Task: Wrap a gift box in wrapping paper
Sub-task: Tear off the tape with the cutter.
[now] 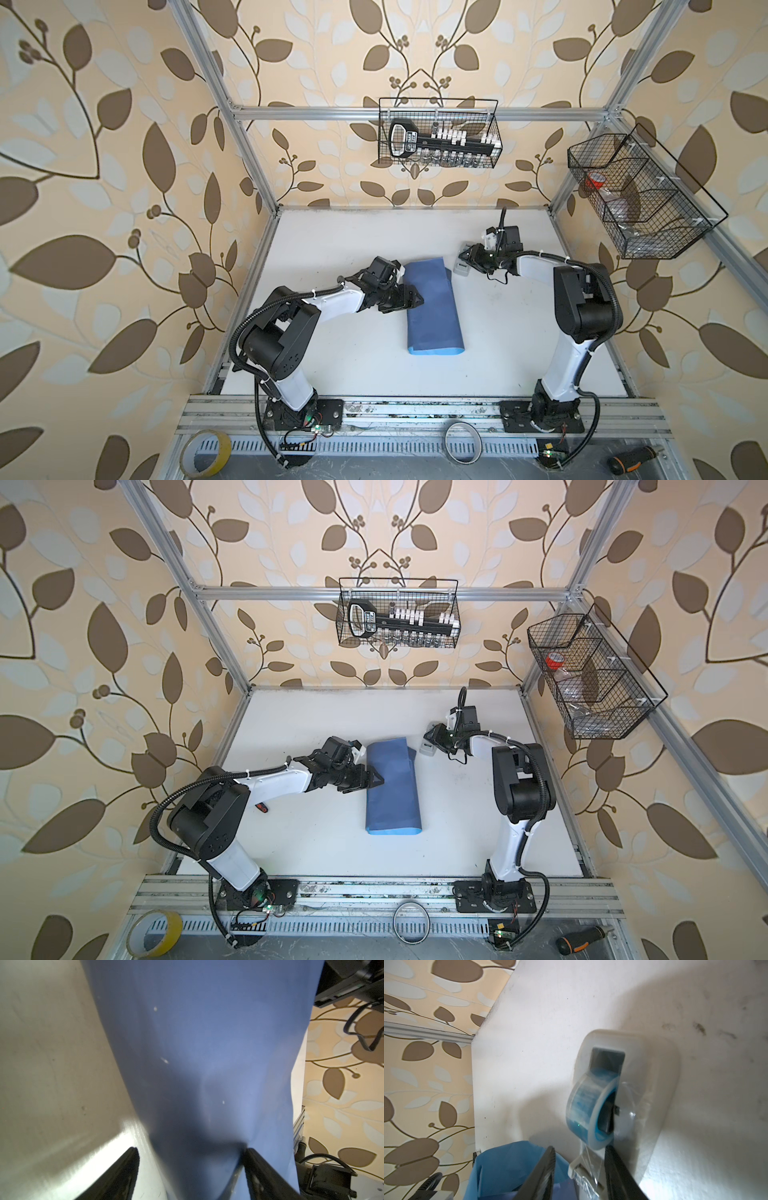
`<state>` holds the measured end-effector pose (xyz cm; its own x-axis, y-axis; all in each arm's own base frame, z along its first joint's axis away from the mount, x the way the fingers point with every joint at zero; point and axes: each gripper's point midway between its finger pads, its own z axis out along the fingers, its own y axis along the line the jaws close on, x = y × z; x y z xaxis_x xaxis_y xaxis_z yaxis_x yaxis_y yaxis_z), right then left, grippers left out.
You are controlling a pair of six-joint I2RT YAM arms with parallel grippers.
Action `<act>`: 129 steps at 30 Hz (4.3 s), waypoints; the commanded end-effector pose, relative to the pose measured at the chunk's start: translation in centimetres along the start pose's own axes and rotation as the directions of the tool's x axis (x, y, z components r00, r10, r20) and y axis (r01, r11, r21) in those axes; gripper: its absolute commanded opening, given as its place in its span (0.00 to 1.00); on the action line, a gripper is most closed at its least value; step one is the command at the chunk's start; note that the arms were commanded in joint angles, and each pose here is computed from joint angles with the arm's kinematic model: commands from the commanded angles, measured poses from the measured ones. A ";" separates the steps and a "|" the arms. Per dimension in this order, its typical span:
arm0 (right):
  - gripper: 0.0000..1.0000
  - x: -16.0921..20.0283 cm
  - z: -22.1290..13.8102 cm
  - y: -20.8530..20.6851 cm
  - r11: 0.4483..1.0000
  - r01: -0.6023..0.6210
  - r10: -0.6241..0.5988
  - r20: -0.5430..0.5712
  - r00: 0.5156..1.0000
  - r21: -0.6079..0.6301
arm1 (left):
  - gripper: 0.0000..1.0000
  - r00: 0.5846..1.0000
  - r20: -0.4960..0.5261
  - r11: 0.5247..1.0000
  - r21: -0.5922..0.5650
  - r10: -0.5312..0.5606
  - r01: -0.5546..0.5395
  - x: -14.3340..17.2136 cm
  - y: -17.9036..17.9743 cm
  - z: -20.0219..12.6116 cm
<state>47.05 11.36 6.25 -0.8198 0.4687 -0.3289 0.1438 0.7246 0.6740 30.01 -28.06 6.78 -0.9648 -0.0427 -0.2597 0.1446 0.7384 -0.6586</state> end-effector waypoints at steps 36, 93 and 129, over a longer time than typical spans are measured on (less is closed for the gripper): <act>0.30 2.4 1.4 -1.9 0.971 -0.218 0.213 -0.052 0.976 -0.102 | 0.80 0.997 -0.064 0.987 -0.159 -0.038 0.028 2.5 4.1 0.0; 0.00 1.2 -1.7 3.2 0.852 -0.336 0.334 -0.079 0.939 -0.401 | 0.80 0.997 -0.069 0.983 -0.180 -0.035 0.022 2.7 4.6 0.1; 0.00 5.5 -1.1 1.4 0.852 -0.378 0.359 -0.123 0.925 -0.363 | 0.80 0.997 -0.072 0.984 -0.177 -0.036 0.023 2.7 4.6 0.3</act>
<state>43.43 13.07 6.83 -0.7399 0.6727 -0.0053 0.2313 0.2617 0.9370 30.12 -27.99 6.81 -0.9621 -0.0409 -0.2697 0.1515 0.7422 -0.6529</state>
